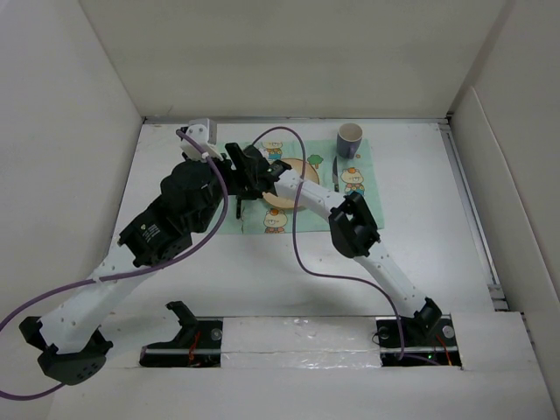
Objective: Set the dinner table for one person
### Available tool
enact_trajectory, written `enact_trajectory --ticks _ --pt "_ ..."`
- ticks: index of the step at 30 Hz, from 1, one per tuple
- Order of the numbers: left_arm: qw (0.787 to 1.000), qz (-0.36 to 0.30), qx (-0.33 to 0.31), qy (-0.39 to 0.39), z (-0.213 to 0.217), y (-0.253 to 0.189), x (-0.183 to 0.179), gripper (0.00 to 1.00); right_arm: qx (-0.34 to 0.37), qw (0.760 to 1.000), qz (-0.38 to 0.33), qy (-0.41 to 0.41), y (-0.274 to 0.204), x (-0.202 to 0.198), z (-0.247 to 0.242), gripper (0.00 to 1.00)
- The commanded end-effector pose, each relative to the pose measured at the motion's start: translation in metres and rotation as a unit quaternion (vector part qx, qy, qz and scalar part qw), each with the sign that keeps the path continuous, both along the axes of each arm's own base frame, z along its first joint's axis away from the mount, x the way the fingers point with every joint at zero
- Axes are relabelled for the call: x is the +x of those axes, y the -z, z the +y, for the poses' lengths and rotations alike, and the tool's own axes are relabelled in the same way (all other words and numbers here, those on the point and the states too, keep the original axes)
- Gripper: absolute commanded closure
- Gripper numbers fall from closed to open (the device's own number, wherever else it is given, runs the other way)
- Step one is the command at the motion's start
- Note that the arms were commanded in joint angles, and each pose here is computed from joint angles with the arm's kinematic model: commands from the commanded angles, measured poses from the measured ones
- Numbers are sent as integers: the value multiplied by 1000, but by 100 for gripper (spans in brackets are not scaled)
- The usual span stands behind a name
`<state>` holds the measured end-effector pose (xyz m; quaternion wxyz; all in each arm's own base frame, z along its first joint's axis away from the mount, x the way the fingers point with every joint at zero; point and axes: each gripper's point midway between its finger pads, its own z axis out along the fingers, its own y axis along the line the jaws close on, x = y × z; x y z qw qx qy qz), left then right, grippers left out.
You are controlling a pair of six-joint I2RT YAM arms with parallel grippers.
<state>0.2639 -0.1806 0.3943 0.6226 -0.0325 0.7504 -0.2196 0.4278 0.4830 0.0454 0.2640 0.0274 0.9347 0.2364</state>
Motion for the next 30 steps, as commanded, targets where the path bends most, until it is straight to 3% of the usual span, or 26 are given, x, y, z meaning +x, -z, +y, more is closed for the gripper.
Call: enact_trajectory --ticks 1,8,14,21,24,26,27,28,29,30 --pt "1000 -20 -17 0 3 -11 -2 42 19 1000 -15 3 -14 4 11 100" --pt "1000 -21 -16 -9 6 -11 0 42 29 999 -9 -12 -17 -4 18 80" --pt "999 -31 -11 -23 8 -17 5 41 69 997 -29 -29 -59 -7 26 67" --pt "996 -75 -12 -52 19 -66 11 38 171 976 -93 -97 -180 -25 39 43" --pt "995 -88 -4 -52 14 -85 17 35 198 966 -137 -93 -235 -24 13 34" --pt "997 -71 10 -33 -5 -81 27 33 211 961 -155 -85 -266 -29 -24 32" --pt "996 -86 -12 -20 -6 -110 22 32 225 953 -183 -83 -283 -28 -36 31" --pt "998 -69 0 -2 -16 -107 23 30 231 948 -202 -80 -296 -31 -52 31" --pt "998 -57 7 31 -40 -103 31 23 243 936 -245 -74 -338 -37 -90 1" --pt "997 -71 -18 35 -41 -129 28 21 237 938 -239 -81 -318 -41 -107 0"
